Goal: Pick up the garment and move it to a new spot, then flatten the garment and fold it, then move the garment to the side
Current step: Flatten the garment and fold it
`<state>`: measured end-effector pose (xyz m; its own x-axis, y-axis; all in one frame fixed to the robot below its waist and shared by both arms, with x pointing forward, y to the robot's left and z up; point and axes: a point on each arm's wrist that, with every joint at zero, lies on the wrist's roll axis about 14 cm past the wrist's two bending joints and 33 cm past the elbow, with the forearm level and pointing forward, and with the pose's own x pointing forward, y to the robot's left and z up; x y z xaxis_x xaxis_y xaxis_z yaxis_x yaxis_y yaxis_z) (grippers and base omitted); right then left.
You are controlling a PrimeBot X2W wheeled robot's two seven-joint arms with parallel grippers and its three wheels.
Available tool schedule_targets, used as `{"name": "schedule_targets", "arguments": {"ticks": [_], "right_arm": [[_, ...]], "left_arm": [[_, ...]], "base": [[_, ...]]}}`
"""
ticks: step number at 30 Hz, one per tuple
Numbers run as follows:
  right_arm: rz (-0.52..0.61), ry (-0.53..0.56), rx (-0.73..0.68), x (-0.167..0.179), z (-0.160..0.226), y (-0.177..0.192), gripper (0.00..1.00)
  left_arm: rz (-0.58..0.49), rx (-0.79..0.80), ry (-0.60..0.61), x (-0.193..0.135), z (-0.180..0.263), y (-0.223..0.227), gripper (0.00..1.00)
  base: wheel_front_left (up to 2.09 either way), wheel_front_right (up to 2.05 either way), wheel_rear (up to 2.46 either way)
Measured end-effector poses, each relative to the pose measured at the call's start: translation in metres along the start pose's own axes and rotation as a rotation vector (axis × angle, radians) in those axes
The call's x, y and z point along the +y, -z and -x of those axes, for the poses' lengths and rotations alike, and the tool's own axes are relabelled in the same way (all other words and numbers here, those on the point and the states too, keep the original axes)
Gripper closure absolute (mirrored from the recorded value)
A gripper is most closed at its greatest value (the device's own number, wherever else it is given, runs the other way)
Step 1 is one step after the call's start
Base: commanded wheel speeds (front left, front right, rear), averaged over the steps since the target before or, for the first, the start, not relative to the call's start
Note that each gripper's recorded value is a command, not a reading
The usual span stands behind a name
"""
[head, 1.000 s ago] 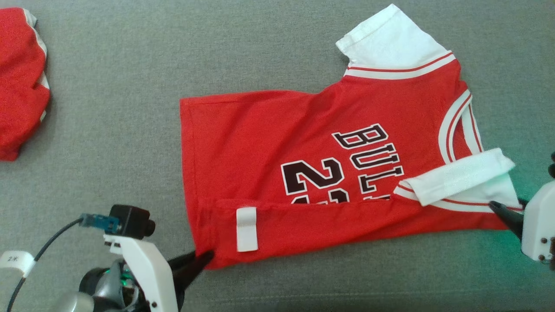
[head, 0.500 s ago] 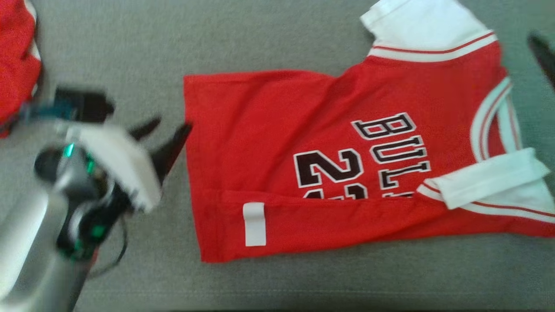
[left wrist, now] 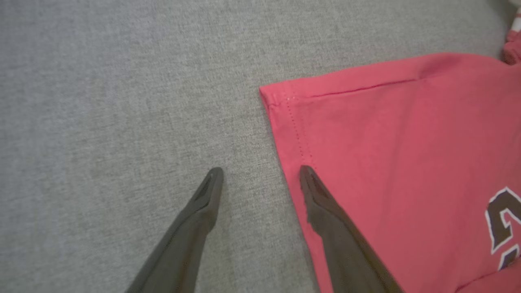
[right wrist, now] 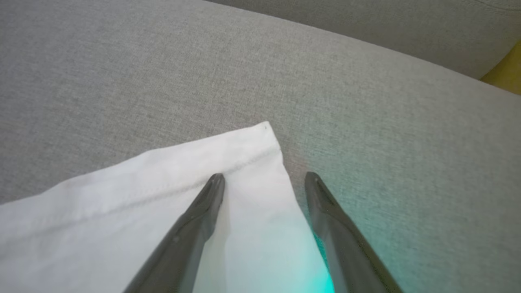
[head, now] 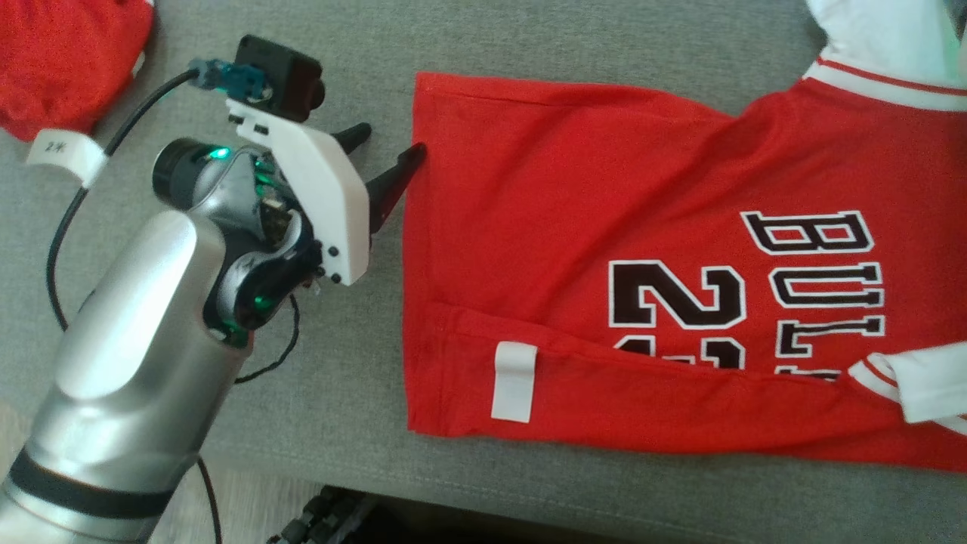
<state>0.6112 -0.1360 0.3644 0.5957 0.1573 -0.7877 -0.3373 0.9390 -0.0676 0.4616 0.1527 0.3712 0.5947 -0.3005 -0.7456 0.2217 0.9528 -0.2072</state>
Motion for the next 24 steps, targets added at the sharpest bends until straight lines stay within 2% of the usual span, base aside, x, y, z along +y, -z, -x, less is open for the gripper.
{"name": "schedule_targets", "arguments": {"ticks": [8, 24], "right_arm": [[0.001, -0.005, -0.012, 0.001, -0.015, -0.013, 0.00], [0.010, -0.029, -0.004, 0.004, -0.017, -0.011, 0.00]], "left_arm": [[-0.013, 0.012, 0.021, -0.003, -0.009, -0.004, 0.00], [-0.035, 0.002, 0.063, -0.017, -0.027, -0.023, 0.00]], "base": [[0.00, 0.00, 0.00], [0.00, 0.00, 0.00]]}}
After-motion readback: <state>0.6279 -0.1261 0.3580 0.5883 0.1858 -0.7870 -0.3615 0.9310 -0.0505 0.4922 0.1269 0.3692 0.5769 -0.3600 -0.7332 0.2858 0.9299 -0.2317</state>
